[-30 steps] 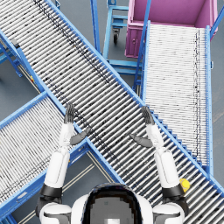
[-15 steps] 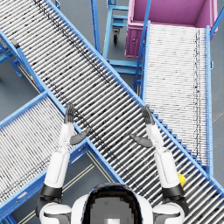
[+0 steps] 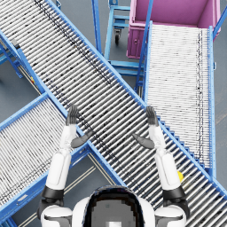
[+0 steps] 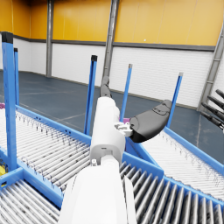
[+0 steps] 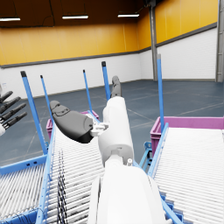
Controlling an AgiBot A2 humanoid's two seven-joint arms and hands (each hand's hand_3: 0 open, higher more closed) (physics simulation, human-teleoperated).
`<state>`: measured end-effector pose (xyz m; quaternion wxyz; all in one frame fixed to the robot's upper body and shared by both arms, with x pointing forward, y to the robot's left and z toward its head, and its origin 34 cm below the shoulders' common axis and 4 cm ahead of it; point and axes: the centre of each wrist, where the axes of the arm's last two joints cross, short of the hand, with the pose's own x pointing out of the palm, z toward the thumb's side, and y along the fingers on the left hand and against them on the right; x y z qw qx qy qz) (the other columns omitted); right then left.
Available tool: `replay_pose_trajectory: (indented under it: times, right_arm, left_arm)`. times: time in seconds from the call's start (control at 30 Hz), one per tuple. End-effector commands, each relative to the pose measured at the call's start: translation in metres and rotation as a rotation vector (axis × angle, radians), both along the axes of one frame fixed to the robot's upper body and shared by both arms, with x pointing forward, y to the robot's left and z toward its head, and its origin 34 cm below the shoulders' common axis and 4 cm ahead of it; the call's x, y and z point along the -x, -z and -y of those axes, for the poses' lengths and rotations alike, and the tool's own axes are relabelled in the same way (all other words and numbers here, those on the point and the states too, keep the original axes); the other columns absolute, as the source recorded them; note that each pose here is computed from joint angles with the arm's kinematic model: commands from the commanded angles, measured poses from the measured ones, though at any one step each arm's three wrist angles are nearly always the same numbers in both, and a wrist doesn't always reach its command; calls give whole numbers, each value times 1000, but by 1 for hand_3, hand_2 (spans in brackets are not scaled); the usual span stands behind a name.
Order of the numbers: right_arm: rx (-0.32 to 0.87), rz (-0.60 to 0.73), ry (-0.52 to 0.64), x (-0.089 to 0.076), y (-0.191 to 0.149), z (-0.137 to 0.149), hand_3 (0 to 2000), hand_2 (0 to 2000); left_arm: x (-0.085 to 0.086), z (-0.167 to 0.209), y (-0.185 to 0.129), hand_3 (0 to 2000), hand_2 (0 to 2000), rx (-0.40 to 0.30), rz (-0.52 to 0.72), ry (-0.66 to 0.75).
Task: Pick up the oil and place it on the left assembly line, put the cola on the right, and keep Sprite still
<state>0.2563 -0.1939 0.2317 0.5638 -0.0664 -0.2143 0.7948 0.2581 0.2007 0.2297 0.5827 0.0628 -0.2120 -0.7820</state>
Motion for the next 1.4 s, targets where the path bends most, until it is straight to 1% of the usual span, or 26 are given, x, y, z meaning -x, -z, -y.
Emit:
replay_pose_trajectory:
  times: [0.03, 0.1, 0.23, 0.33, 0.47, 0.63, 0.7, 0.87, 0.93, 0.97, 1.0, 1.07, 1.13, 1.17, 1.23, 1.4]
  right_arm:
    - [-30, 63, 17, 0, -16, 3, 0, 0]
    - [28, 110, 72, -1, -22, 4, 0, 0]
    - [136, 193, 170, -3, -33, 6, 0, 0]
    - [153, 243, 223, -4, -44, 11, 0, 0]
    - [150, 272, 259, -4, -51, 16, 0, 0]
    - [126, 314, 298, -3, -63, 23, 0, 0]
    - [113, 333, 320, -4, -69, 28, 0, 0]
    - [93, 351, 367, -1, -75, 39, 0, 0]
    - [87, 352, 379, 0, -75, 42, 0, 0]
    - [85, 351, 383, 0, -75, 43, 0, 0]
    - [83, 355, 384, 0, -76, 43, 0, 0]
    - [80, 353, 389, 1, -75, 44, 0, 0]
    - [78, 353, 389, 1, -75, 44, 0, 0]
    - [76, 353, 390, 1, -75, 44, 0, 0]
    - [74, 345, 394, 1, -73, 45, 0, 0]
    - [69, 343, 395, 0, -73, 45, 0, 0]
  left_arm:
    - [1, -6, -19, 0, 0, 27, 75, -23]
    - [2, -7, -28, 0, 0, -32, 138, -71]
    - [-1, -14, -41, 0, 0, -153, 224, -190]
    - [-2, -21, -53, 0, 0, -191, 278, -260]
    - [-3, -31, -61, 0, 0, -194, 306, -320]
    - [-5, -46, -70, 0, 0, -175, 329, -387]
    - [-3, -49, -73, 0, 0, -169, 341, -401]
    - [-2, -60, -77, 0, 0, -151, 347, -446]
    - [-2, -63, -80, 0, 0, -146, 355, -458]
    - [-2, -58, -73, 0, 0, -152, 334, -436]
    - [-1, -65, -80, 0, 0, -142, 356, -466]
    - [-2, -62, -74, 0, 0, -145, 337, -453]
    - [0, -66, -80, 0, 0, -137, 357, -472]
    - [-1, -64, -74, 0, 0, -139, 338, -463]
    - [1, -66, -80, 0, 0, -135, 359, -473]
    - [0, -68, -79, 0, 0, -129, 352, -481]
